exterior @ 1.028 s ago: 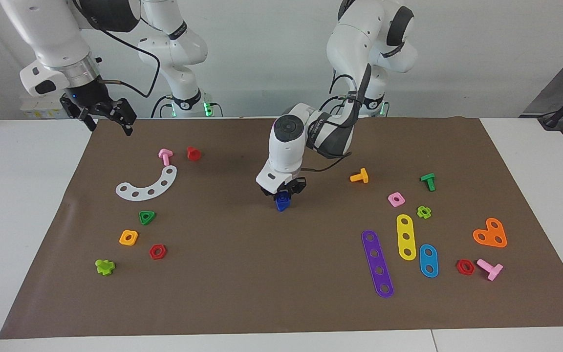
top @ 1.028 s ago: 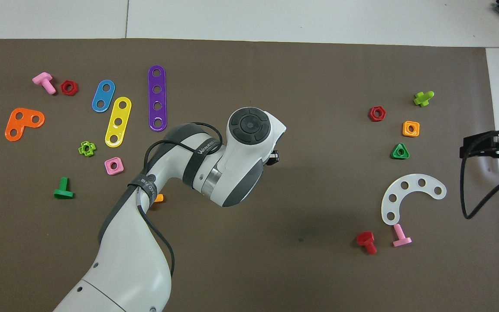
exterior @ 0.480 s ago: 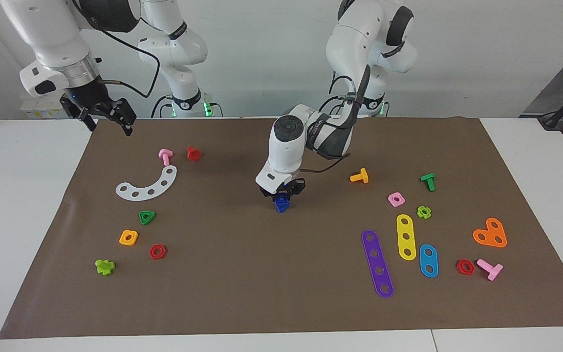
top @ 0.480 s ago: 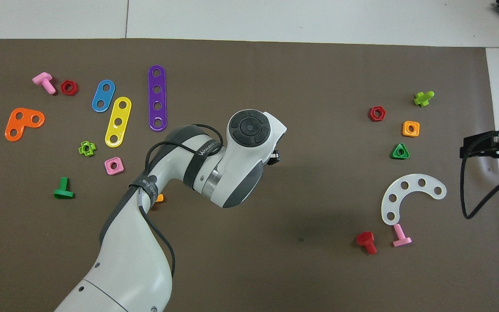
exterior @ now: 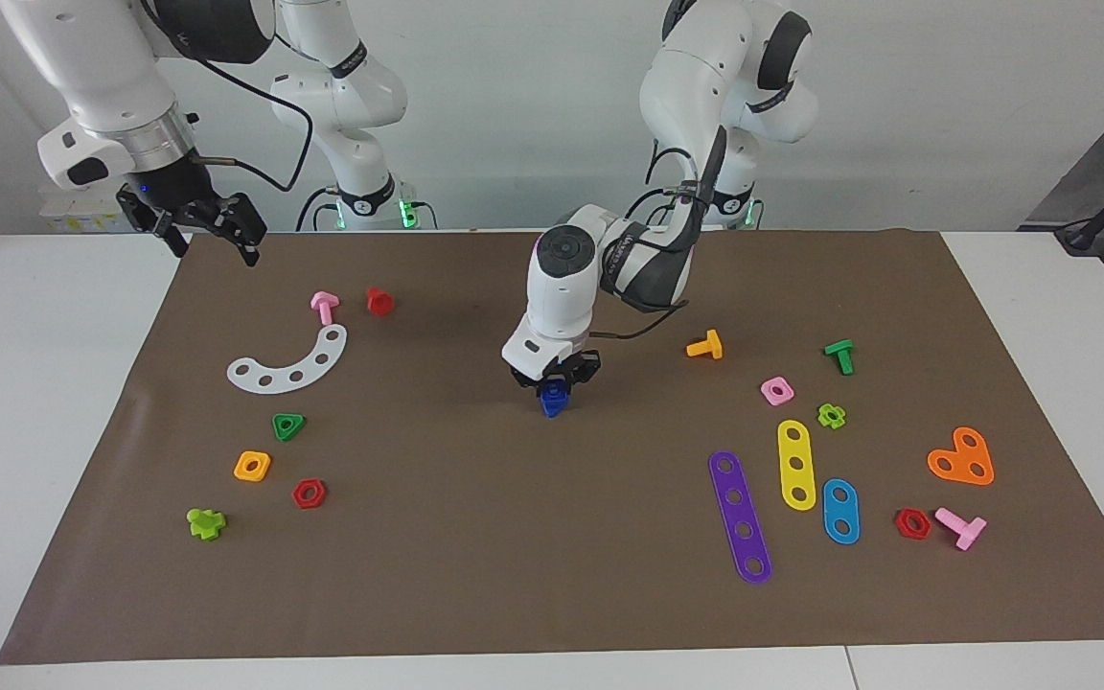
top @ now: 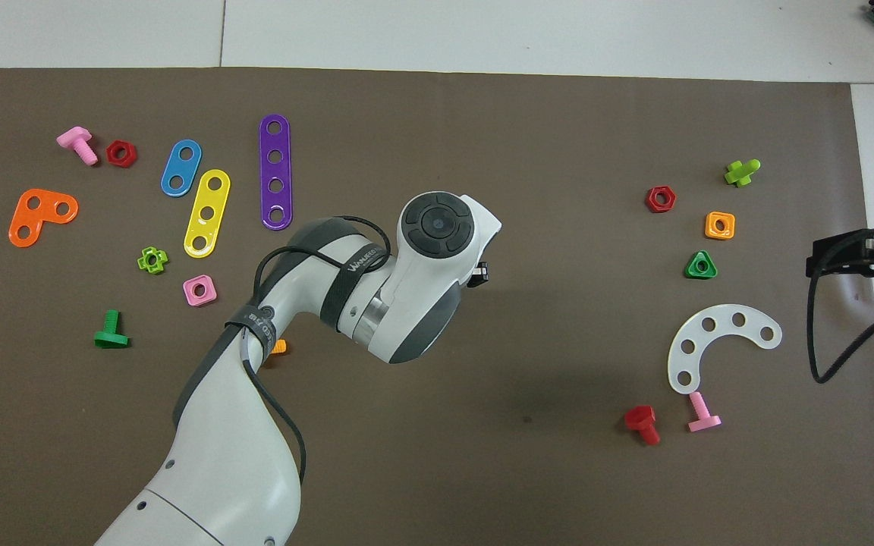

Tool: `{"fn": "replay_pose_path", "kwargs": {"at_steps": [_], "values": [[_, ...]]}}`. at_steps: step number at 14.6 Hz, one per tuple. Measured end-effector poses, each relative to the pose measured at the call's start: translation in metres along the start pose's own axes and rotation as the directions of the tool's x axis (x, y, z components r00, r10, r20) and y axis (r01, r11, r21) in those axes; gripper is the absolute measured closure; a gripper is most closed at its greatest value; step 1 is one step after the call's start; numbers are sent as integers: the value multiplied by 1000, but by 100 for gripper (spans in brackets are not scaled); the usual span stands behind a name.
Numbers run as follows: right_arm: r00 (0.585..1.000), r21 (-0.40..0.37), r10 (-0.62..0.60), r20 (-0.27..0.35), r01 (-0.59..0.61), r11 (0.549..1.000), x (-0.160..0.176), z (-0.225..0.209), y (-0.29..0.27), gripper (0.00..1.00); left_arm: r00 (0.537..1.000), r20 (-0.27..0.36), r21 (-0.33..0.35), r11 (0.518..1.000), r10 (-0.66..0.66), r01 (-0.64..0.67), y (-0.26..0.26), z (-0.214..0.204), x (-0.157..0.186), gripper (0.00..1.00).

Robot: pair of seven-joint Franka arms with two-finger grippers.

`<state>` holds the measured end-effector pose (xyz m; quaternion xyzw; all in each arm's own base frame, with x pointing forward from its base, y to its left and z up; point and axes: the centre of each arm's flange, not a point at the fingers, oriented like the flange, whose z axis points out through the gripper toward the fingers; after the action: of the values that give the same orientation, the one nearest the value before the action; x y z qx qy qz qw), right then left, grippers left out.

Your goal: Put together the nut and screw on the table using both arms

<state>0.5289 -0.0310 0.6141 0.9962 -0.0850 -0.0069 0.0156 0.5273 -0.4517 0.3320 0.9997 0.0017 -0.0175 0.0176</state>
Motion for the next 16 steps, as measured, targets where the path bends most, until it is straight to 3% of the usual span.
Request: {"fn": "replay_pose_path", "kwargs": {"at_steps": [5,11,16], "values": [[1000,0,0,0,0,1000,0,0,0,0,1000,-2,-1,1000,0,0,0,0,0,0],[1000,0,0,0,0,1000,0,0,0,0,999,-23,-4,1000,-31,30,-13,-24,19,0],[1000,1,-2,-5,2,1000,0,-1,-1,0,998,-43,-16,999,-49,48,-110,-119,70,0]]}}
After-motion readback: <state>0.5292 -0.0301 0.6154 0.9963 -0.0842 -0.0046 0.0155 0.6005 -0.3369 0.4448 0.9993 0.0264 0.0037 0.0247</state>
